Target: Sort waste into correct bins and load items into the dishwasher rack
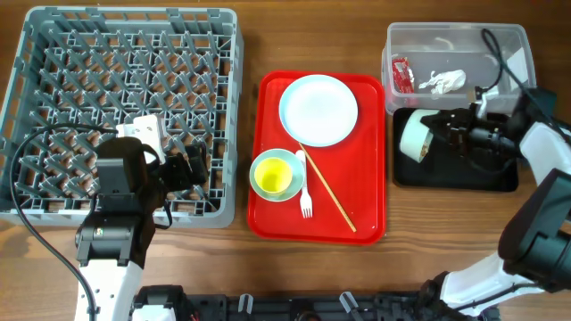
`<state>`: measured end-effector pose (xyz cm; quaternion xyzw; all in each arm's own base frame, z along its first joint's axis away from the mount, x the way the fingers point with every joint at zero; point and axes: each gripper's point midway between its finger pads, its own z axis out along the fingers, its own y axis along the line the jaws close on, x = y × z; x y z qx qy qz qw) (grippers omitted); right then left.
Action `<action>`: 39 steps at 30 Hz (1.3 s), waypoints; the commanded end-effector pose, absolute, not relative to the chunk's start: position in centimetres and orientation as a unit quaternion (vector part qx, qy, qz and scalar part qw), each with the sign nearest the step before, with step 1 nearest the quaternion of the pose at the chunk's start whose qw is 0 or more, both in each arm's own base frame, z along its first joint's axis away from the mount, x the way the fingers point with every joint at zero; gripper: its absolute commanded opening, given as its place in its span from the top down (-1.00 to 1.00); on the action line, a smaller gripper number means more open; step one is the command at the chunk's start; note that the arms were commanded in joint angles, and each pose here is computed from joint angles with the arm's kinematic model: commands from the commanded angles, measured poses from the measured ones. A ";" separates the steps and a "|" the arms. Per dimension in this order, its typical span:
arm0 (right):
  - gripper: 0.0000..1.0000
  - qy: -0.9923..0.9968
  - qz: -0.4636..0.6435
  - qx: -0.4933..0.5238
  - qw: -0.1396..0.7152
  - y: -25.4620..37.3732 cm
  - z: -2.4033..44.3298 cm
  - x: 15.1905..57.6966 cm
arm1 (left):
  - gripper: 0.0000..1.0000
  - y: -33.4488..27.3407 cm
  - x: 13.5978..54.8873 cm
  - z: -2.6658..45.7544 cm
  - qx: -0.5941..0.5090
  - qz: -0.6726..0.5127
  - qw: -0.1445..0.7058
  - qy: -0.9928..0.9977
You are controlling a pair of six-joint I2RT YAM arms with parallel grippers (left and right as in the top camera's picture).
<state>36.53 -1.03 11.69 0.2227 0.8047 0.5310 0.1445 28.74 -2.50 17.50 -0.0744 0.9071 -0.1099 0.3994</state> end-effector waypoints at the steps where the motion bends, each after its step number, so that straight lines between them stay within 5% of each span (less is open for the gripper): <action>1: 0.92 0.725 0.628 0.243 0.143 -2.0 13.1 36.7 | -1.00 -2.3 29.0 18.3 -0.078 -0.108 0.409 0.903; 8: 0.92 0.616 0.714 0.308 0.124 -5.7 13.5 36.7 | -1.00 -2.3 29.0 18.3 -0.078 -0.108 0.409 0.903; 26: 0.92 0.571 0.711 0.389 0.131 -13.7 14.0 37.2 | -1.00 -2.3 29.0 18.3 -0.078 -0.108 0.408 0.903; 39: 0.90 0.663 0.667 0.307 0.144 -6.9 14.2 39.9 | -1.00 -2.3 29.0 18.3 -0.078 -0.108 0.409 0.903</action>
